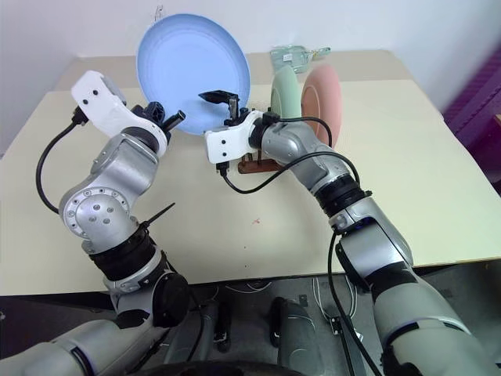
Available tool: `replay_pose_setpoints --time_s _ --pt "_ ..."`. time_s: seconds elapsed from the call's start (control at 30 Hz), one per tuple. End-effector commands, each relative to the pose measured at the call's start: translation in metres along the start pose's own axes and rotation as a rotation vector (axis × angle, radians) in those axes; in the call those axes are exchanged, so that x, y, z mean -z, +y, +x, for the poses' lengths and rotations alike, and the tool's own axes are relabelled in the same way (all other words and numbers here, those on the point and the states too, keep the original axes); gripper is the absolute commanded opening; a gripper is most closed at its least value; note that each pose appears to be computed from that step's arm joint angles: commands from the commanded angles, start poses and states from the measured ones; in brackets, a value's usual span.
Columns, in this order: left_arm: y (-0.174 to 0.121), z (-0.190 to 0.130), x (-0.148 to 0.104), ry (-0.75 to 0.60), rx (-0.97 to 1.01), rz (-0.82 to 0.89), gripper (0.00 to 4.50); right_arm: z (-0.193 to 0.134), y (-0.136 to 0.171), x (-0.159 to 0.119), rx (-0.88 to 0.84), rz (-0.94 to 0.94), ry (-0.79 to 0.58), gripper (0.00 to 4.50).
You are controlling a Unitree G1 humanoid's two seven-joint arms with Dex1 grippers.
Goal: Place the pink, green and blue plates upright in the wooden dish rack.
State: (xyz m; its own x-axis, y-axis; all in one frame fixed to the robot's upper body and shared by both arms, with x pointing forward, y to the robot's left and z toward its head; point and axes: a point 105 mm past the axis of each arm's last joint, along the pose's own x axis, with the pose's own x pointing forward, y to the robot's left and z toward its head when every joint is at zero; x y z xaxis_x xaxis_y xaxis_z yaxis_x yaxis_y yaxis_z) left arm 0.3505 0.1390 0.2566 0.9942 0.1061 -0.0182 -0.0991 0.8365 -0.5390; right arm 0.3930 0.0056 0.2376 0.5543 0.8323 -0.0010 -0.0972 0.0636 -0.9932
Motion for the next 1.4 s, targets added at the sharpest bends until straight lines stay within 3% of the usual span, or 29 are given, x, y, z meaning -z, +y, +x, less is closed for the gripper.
replay_pose_setpoints --time_s 0.03,0.2,0.37,0.47,0.63,0.8,0.93,1.13,1.23,1.4 --pt "-0.014 -0.007 -0.011 -0.038 0.064 -0.009 0.00 0.002 -0.027 -0.004 0.093 -0.042 -0.004 2.60" --pt "-0.017 -0.006 -0.010 -0.032 0.078 0.000 0.00 -0.001 -0.027 -0.002 0.097 -0.054 0.003 0.07" --pt "-0.030 -0.009 -0.011 -0.043 0.176 0.008 0.00 -0.005 -0.026 -0.001 0.102 -0.081 0.003 0.02" --pt "-0.045 -0.014 -0.024 -0.107 0.292 -0.048 0.88 -0.006 -0.023 -0.001 0.096 -0.089 0.000 0.00" --pt "-0.054 -0.021 -0.040 -0.228 0.427 0.035 3.40 -0.007 -0.024 0.001 0.099 -0.087 0.002 0.00" --pt "-0.043 -0.035 -0.019 -0.244 0.611 0.337 3.40 -0.011 -0.045 0.006 0.162 -0.057 0.008 0.00" --pt "0.021 -0.012 -0.016 -0.266 0.380 0.447 3.40 -0.019 -0.071 0.008 0.248 0.010 -0.015 0.00" --pt "0.079 0.004 -0.027 -0.322 0.134 0.596 3.40 -0.028 -0.088 -0.005 0.291 0.216 -0.137 0.00" --pt "0.089 0.006 -0.029 -0.325 0.102 0.617 3.40 -0.035 -0.097 -0.019 0.310 0.412 -0.252 0.00" --pt "0.097 0.009 0.001 -0.161 0.206 0.735 3.40 -0.063 -0.126 -0.047 0.297 1.030 -0.558 0.00"
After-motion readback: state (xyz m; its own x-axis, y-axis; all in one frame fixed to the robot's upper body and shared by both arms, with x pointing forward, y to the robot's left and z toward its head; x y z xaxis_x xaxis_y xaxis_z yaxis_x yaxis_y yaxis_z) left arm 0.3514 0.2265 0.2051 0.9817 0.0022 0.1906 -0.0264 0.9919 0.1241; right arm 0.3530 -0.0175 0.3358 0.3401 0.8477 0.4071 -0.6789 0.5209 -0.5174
